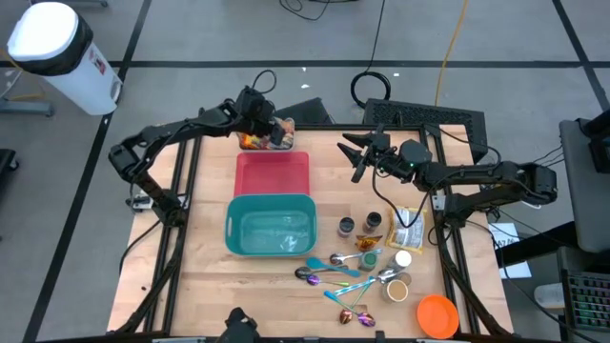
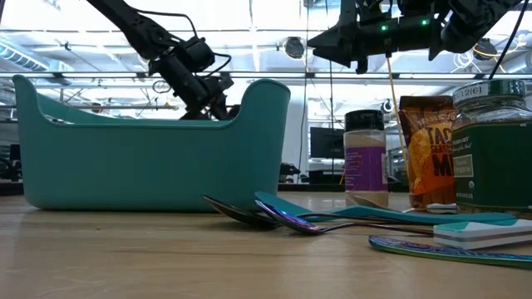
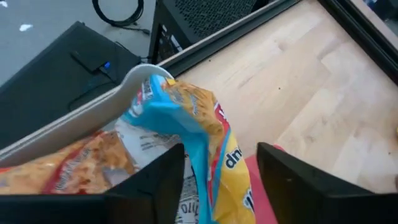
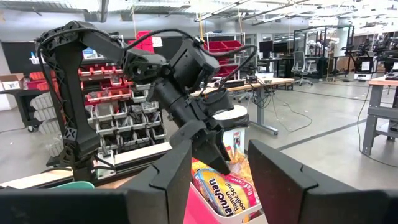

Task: Pick & Place Food Item
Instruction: Put the blue noodle pack into the gray bin, then put the yellow noodle pack into the gray bin

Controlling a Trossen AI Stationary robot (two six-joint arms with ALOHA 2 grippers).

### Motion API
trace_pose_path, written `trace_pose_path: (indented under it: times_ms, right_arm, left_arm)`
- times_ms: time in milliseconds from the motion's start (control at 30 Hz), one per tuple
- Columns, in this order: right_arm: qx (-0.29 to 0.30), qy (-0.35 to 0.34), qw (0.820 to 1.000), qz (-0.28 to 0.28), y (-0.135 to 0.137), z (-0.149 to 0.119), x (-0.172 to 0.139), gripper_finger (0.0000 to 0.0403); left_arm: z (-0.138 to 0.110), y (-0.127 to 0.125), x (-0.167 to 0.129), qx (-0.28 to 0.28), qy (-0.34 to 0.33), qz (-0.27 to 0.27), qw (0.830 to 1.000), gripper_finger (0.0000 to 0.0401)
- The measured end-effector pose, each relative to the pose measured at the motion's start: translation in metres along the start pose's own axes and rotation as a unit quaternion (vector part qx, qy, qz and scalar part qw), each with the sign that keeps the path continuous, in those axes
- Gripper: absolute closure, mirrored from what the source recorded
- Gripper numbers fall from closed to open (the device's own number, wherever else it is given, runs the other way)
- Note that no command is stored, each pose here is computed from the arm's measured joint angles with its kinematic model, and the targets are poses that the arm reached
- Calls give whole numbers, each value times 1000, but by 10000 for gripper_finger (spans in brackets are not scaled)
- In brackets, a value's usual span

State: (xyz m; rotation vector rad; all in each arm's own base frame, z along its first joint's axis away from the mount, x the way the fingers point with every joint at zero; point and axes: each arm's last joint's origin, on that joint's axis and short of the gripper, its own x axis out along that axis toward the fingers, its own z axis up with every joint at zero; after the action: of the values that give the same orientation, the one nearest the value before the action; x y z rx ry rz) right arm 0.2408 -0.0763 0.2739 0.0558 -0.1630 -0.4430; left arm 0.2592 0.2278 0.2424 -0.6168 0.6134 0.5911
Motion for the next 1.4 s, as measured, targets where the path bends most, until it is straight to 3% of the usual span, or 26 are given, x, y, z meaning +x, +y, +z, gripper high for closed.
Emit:
trace_pose_path:
  times_ms: [267, 467, 633, 800, 933, 1067, 1167, 1267, 1400]
  right_arm:
    - [-4, 24, 1000, 0, -1, 4, -8, 250]
    - [-15, 91, 996, 12, 3, 12, -33, 241]
    - [-18, 134, 990, 38, 14, 17, -58, 209]
    - [28, 230, 973, -20, 17, 14, -88, 180]
    - [113, 362, 921, -85, 15, 8, -112, 181]
    - [190, 494, 836, -144, 14, -14, -131, 198]
    - [215, 559, 775, -203, 12, -34, -142, 211]
    - [242, 589, 735, -233, 11, -52, -147, 220]
    - [270, 619, 695, -246, 12, -68, -150, 229]
  left_arm:
    - [25, 1, -24, 27, 25, -19, 999, 132]
    - [34, -14, -59, 97, -52, -48, 993, 126]
    - [33, -32, -99, 186, -177, -80, 963, 127]
    - [12, -36, -122, 227, -234, -133, 936, 127]
    - [-8, -29, -127, 212, -239, -125, 939, 127]
    - [-21, -22, -121, 180, -239, -98, 949, 127]
    - [-26, -18, -116, 159, -229, -82, 957, 127]
    - [-25, -17, -113, 151, -231, -69, 959, 127]
    - [-25, -16, -109, 149, -226, -68, 960, 128]
